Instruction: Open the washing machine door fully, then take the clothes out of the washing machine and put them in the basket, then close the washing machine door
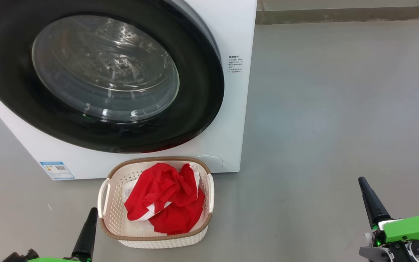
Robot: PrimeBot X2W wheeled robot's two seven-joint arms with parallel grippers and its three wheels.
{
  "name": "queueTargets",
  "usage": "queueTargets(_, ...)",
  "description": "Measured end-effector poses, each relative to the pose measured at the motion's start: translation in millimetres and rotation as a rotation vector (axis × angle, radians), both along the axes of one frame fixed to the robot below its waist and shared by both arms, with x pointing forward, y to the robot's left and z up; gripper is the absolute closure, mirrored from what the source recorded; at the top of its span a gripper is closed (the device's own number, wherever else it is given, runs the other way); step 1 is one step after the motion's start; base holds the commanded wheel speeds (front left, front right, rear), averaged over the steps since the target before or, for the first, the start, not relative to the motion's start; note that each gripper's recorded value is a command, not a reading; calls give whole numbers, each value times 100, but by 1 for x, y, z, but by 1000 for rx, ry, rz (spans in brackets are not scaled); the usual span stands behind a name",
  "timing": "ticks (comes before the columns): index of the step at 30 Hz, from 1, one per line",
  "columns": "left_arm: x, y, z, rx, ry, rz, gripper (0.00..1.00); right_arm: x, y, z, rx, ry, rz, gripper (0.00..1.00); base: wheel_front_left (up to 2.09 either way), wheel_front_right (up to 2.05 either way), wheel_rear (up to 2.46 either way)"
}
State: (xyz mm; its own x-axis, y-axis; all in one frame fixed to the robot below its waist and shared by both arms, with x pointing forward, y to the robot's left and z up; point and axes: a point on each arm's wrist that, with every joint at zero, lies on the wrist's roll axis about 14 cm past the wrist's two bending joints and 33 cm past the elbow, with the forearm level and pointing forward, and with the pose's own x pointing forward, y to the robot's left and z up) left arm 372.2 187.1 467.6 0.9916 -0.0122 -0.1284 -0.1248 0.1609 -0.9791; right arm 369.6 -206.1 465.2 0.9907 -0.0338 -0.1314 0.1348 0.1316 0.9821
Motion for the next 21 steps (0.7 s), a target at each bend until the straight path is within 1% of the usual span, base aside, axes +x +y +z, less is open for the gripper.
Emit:
queueTargets(15, 5, -1, 13, -163, -43, 2, 100, 5, 1, 14, 127, -51, 0, 100, 0, 0, 0)
queueTargets(21, 5, -1, 13, -169, -43, 0, 100, 6, 1, 17, 133, -60, -2, 100, 0, 0, 0)
